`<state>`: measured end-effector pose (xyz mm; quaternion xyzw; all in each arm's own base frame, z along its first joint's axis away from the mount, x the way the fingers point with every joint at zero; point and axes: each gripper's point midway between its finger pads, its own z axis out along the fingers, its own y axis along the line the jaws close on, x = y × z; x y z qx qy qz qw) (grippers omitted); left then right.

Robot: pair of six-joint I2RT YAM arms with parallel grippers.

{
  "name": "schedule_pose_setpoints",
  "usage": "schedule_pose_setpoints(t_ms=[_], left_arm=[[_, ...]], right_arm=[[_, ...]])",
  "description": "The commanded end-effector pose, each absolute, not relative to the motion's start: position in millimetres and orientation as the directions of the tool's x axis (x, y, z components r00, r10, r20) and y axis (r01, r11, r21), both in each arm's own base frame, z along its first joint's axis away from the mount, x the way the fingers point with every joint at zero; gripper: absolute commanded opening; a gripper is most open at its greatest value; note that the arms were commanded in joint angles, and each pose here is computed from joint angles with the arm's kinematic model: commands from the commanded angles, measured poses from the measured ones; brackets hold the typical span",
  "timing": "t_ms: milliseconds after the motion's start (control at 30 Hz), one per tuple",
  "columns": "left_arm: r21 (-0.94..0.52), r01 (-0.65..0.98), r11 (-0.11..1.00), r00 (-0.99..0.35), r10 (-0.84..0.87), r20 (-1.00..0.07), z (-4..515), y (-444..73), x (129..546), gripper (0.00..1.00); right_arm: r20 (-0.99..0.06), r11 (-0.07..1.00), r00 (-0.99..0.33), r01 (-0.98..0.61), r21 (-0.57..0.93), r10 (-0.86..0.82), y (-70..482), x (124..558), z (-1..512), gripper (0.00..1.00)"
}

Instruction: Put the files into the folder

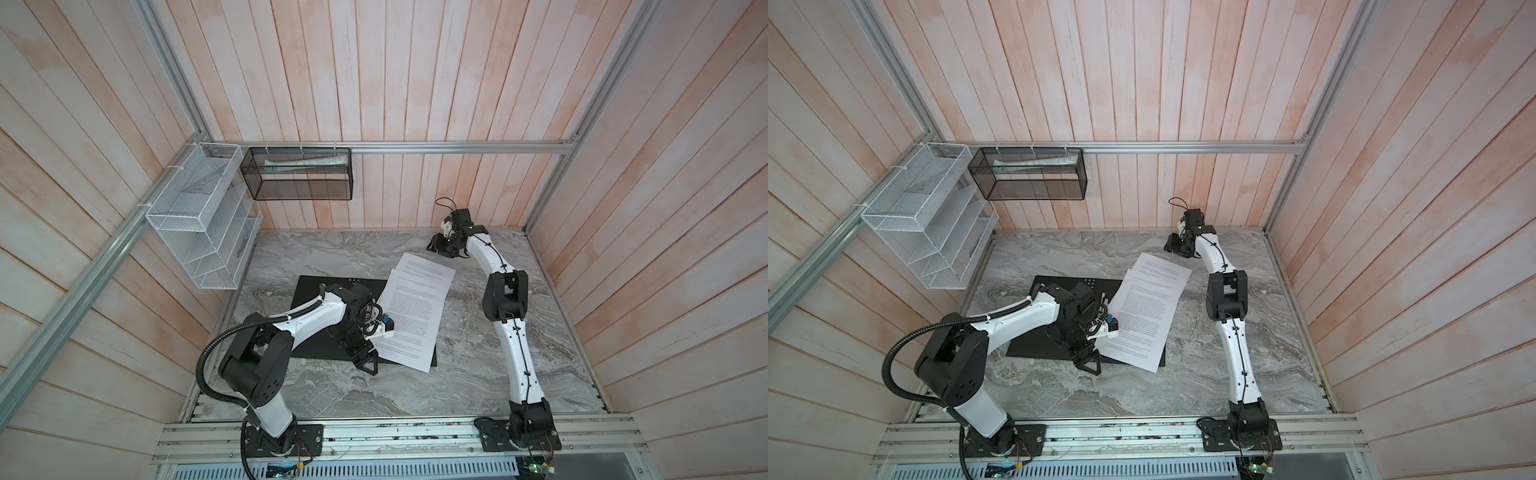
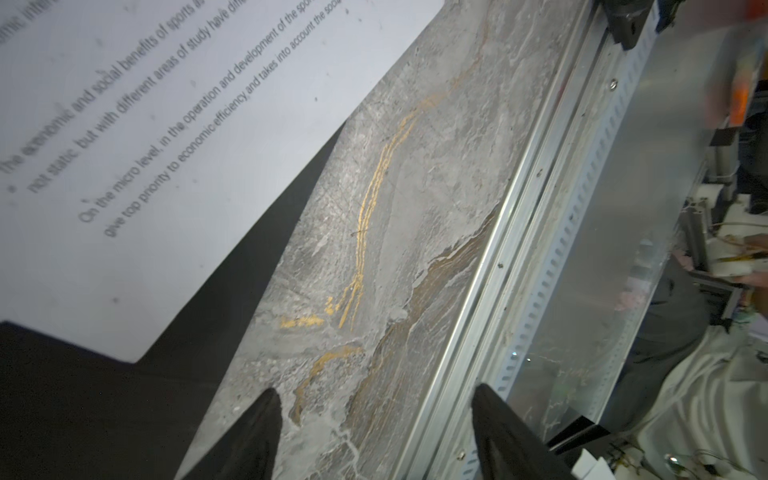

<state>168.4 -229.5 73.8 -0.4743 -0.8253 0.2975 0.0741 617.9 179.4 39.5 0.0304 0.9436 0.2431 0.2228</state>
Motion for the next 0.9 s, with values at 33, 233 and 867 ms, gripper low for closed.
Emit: schedule_pose_setpoints(t_ms=[33, 233, 867], left_arm=[[-0.686, 0.624, 0.373, -0.629, 0.761, -0.158, 84.8, -256.6, 167.5, 0.75], [-0.743, 0.545, 0.389, -0.697, 0.702, -0.144, 74.1, -275.5, 176.3, 0.78], [-0.763, 0.47, 0.443, -0.741, 0.668, -0.069, 29.3, -291.8, 166.3, 0.84]], right_arm=[[-0.293, 0.888, -0.95, -0.039, 0.459, 0.11, 188.8, 589.5, 5.8, 0.54], [-0.234, 0.891, -0.971, -0.069, 0.449, 0.043, 202.7, 566.5, -6.1, 0.54], [-0.135, 0.864, -0.99, -0.11, 0.492, -0.049, 227.6, 532.3, -12.1, 0.54]])
